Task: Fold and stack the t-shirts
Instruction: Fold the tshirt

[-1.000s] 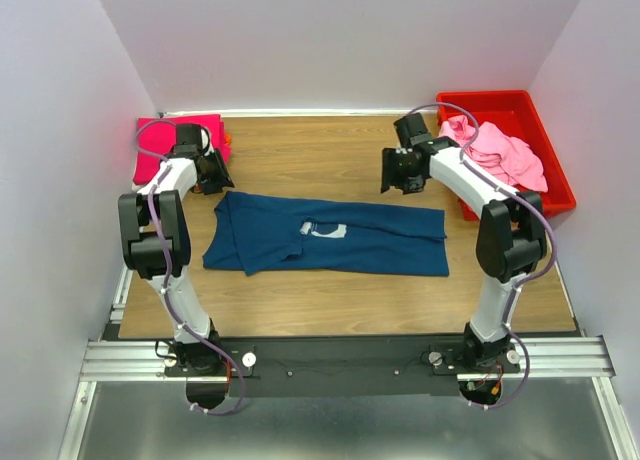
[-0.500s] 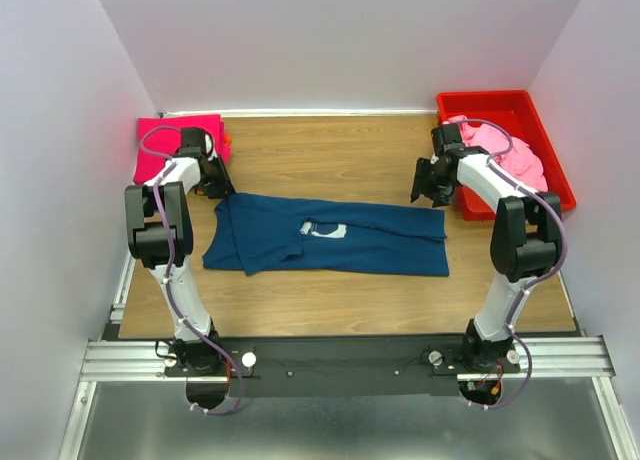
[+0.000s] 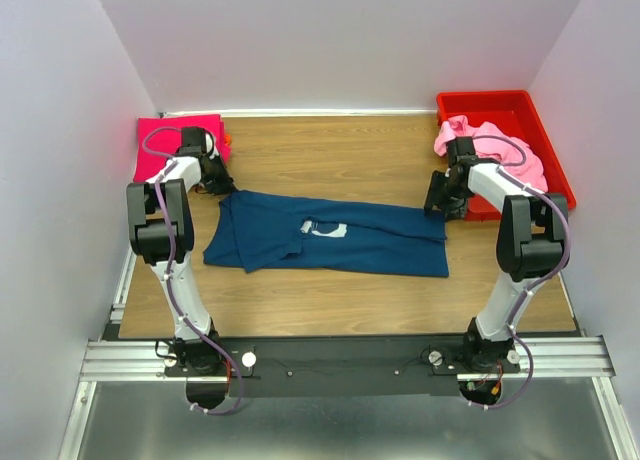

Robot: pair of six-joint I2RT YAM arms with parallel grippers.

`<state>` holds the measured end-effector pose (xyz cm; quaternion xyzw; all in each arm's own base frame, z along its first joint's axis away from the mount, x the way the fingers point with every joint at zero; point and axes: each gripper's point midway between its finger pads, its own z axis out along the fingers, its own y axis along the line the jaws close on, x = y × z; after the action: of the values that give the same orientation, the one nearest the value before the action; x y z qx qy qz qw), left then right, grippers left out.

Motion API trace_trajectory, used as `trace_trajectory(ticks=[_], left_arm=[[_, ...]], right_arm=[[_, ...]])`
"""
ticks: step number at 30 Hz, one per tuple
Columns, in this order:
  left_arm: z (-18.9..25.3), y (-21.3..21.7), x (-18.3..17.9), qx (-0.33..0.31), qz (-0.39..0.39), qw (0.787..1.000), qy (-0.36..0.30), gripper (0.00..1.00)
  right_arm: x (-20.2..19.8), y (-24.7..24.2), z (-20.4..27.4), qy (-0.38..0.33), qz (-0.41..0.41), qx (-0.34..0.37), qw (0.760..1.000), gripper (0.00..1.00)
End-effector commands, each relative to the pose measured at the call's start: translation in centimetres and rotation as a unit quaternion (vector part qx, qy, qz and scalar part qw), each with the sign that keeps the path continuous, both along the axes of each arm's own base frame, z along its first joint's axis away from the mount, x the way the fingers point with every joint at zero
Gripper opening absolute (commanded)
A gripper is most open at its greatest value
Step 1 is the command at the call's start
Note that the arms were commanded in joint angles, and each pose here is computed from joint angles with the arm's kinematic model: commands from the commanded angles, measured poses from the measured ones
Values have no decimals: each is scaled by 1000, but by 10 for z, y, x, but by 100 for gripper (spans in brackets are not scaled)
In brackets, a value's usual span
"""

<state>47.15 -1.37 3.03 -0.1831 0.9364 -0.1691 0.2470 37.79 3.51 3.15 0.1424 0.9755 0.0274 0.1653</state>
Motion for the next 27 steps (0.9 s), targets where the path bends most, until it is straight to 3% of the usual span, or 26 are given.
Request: trace_trajectory(ticks=[1,6,10,13,14,27], left_arm=[[-6,-3,5,-13,-3,1000,2,4],[-5,-1,6,-9,-1,1000,1,0],[0,4,13,1,7,1000,-5,0],[12,11,21,17,20,999,-21,0],[14,14,23,20,25,999,-24,0],[24,16,52,17,30,998,-58,0]], right_arm=[[3,-12,7,-23,-23,-15,999,66],[-1,-16,-2,-18,-31,-19,999,59],[-2,-19,-9,-13,-35,-27,999,39],[-3,-25,-8,-14,-46,-40,998,13],[-3,-27,-7,-16,-48,-47,998,11],[-6,-40,-4,-14,-60,-75,995,8]])
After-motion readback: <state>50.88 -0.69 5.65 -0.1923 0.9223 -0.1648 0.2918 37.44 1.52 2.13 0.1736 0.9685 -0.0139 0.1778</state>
